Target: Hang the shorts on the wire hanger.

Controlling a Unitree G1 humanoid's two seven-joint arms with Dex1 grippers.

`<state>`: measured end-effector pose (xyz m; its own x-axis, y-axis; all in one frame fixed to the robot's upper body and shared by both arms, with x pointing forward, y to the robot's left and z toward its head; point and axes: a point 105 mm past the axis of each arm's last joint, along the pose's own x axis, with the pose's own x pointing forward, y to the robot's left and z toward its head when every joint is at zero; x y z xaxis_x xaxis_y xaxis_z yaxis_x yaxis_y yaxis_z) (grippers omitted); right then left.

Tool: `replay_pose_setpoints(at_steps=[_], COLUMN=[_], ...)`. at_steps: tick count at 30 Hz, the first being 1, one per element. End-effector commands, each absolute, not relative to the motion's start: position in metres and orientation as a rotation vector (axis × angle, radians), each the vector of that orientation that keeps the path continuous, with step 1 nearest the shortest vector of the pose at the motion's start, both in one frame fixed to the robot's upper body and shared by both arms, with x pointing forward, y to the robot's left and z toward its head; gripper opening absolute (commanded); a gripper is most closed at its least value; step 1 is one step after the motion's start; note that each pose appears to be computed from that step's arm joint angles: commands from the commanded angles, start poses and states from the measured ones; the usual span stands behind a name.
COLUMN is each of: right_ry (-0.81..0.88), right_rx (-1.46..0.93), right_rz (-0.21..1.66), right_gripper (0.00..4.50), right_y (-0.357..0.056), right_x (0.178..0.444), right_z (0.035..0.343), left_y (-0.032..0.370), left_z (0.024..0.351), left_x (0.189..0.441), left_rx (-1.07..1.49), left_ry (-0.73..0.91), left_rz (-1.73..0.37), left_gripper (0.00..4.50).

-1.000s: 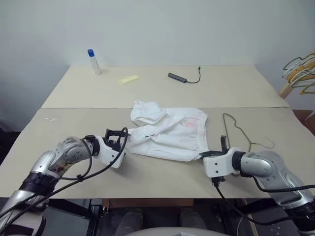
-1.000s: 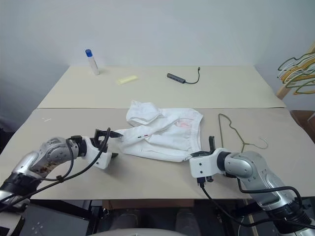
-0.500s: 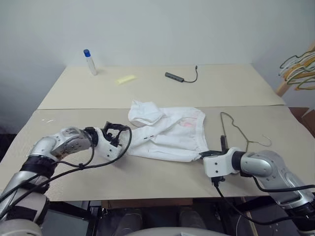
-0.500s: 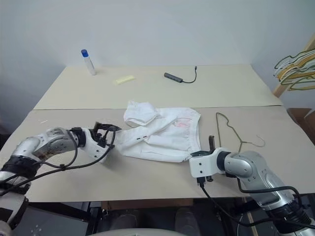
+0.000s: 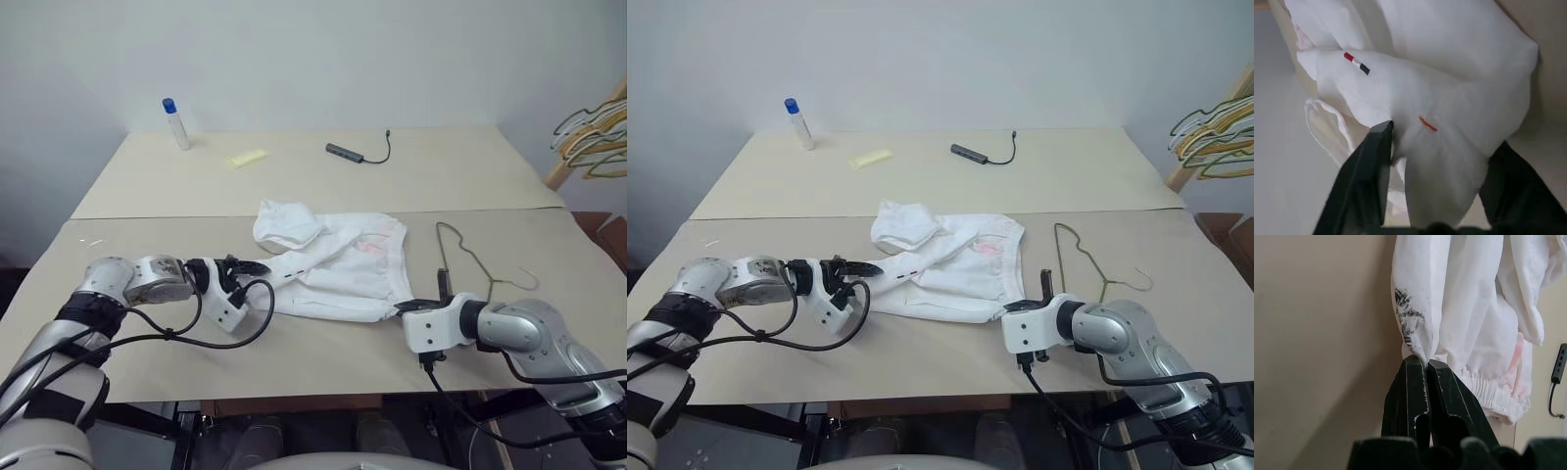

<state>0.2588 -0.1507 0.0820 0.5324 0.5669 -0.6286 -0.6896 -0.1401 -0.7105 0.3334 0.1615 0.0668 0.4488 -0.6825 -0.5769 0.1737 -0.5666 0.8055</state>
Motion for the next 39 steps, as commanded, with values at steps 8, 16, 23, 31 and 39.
replay_pose_setpoints(at_steps=[8,16,23,31,39], right_ry=[0.066,0.06,0.051,-0.174,-0.612], right_rx=[-1.314,-1.299,-1.159,-1.128,-0.832], right_rz=[1.075,1.037,1.334,1.002,-0.025], right_gripper=[0.0,0.0,0.0,0.0,0.0], right_y=[-0.149,-0.169,-0.165,-0.162,-0.172], right_x=[0.262,0.268,0.231,0.32,0.438], right_z=[0.1,0.127,0.157,0.214,0.372], left_y=[0.181,0.233,0.232,0.196,0.212], left_z=[0.088,0.109,0.111,0.162,0.335], left_x=[0.338,0.322,0.251,0.294,0.441], left_rx=[1.815,1.731,1.452,1.182,0.94], left_ry=[-0.402,-0.185,0.084,-0.029,-0.375], left_rz=[-1.15,-0.974,-1.201,-1.05,-0.125], left_gripper=[0.02,0.02,0.02,0.02,0.02])
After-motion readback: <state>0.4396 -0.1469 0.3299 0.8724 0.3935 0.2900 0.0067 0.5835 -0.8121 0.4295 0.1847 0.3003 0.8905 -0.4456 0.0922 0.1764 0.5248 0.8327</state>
